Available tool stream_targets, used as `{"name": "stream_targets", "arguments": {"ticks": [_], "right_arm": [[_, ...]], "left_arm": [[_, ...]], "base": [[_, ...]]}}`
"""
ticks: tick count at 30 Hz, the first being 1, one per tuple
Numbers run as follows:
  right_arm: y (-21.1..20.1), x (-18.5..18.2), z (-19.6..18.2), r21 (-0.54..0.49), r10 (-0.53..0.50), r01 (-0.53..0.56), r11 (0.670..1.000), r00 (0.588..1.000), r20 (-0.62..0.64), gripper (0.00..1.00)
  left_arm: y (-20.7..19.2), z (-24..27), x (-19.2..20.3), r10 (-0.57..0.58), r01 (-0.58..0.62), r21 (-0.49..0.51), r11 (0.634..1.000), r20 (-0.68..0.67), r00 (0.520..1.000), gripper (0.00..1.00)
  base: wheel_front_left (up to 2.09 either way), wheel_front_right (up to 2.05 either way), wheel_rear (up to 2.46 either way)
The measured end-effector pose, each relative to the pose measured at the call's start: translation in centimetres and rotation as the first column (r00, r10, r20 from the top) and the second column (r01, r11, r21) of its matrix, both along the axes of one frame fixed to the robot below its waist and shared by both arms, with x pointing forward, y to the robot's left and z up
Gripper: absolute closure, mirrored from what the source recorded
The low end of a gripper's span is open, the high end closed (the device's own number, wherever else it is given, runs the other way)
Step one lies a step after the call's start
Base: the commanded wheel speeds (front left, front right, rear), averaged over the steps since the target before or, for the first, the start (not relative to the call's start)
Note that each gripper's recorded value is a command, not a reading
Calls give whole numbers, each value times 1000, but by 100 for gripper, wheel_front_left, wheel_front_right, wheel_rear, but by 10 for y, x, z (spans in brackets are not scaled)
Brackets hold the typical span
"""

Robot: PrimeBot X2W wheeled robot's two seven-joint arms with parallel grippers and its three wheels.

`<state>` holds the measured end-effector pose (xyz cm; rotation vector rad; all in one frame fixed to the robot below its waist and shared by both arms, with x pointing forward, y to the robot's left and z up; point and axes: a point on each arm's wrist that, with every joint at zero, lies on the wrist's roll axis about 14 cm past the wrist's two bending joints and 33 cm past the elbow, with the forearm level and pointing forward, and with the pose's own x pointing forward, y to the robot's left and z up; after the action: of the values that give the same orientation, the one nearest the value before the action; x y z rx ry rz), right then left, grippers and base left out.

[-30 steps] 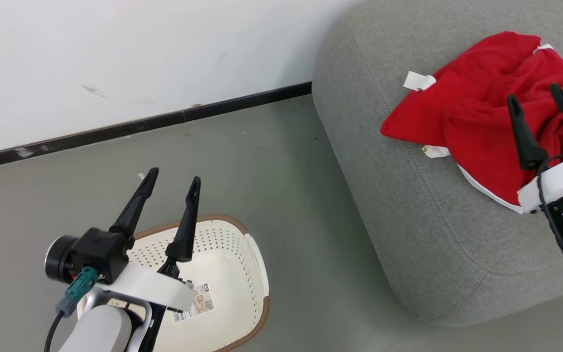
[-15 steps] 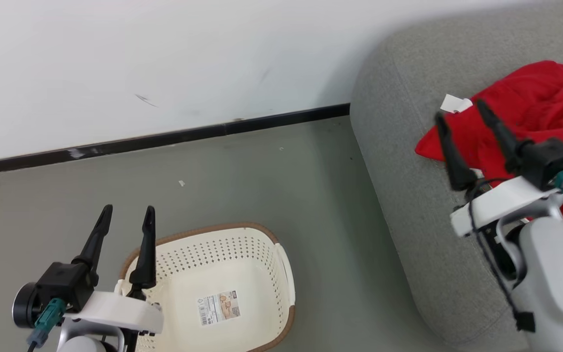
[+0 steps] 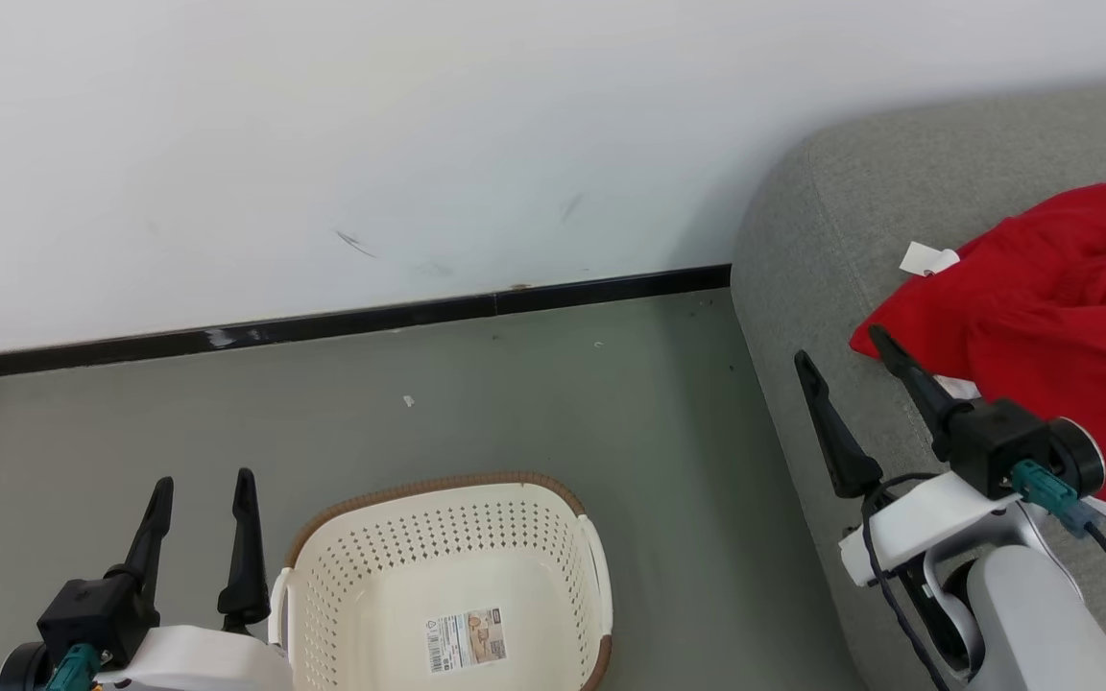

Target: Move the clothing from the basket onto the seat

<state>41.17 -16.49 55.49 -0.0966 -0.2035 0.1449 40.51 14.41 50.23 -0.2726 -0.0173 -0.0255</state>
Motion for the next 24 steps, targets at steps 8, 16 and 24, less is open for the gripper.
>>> {"name": "stream_targets", "arguments": {"ticks": [8, 16, 24], "right_arm": [[5, -27, -11, 24, -3, 4, 1000, 1000, -24, 0], [1, -54, -25, 28, -27, 29, 999, 998, -58, 0], [-3, -71, -14, 74, -40, 42, 996, 999, -24, 0]], "left_arm": [[16, 0, -19, 50, -49, 19, 999, -4, 999, 0], [25, -4, -38, 74, -73, 29, 997, -19, 997, 0], [26, 2, -47, 76, -76, 42, 996, 2, 997, 0]], "base": [[0, 0, 0], [0, 0, 0], [0, 0, 0]]}}
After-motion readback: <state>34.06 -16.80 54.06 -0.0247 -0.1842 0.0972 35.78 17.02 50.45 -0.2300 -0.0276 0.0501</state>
